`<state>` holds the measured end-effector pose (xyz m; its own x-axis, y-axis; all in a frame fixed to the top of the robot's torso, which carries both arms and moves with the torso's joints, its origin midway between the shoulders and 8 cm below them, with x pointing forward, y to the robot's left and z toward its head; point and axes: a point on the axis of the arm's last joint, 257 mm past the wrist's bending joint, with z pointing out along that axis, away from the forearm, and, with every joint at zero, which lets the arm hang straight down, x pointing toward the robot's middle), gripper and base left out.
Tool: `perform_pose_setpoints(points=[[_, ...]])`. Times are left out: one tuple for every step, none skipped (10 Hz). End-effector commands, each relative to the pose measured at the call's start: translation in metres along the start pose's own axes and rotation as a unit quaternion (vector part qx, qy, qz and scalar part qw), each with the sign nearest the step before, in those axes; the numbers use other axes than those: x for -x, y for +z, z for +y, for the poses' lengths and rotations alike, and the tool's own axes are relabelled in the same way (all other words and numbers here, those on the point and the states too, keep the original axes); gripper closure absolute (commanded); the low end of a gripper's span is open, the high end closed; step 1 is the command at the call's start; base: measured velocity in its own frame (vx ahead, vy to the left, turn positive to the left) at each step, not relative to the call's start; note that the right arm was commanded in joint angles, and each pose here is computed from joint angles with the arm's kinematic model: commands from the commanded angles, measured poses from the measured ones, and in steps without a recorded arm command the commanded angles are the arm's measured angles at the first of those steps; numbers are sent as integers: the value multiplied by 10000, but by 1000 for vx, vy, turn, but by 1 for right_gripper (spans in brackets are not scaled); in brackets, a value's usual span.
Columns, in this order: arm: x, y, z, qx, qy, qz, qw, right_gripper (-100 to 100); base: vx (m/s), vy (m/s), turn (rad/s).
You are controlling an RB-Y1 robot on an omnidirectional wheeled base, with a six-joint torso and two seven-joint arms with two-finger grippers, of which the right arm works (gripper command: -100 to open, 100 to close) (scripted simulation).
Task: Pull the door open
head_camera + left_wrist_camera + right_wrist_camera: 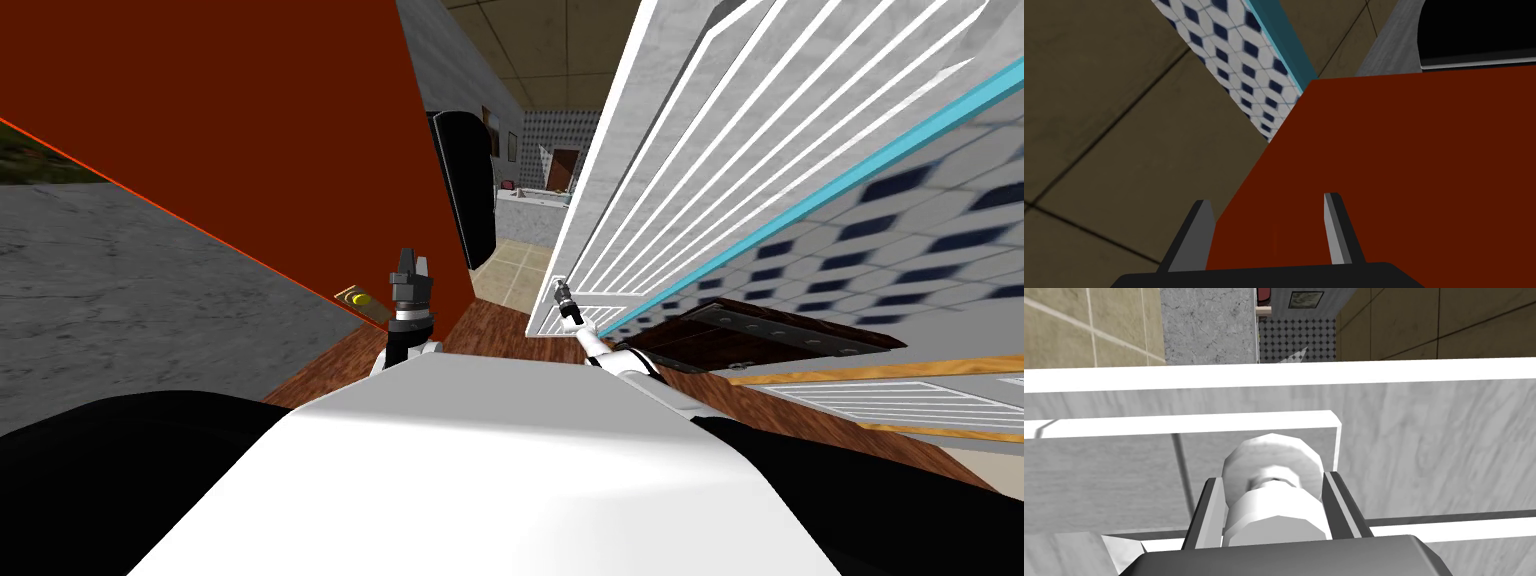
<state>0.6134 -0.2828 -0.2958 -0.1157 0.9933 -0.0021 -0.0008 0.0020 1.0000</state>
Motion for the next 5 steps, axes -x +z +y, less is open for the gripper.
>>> perform_pose_setpoints(points=[[-51,-10,-4,-2,9,88,10000,100,-221,-115,75],[-89,-10,-3,-2,10,151,9999,100,-215,-142,82],[-68,-8,-8,-12,1,110,9999,100,-99,-64,36],[-186,-17,-34,-33,7,264,9996,100,-157,-88,56],[-212,-16,-30,-30,6,302,9995,100,-232,-108,69]])
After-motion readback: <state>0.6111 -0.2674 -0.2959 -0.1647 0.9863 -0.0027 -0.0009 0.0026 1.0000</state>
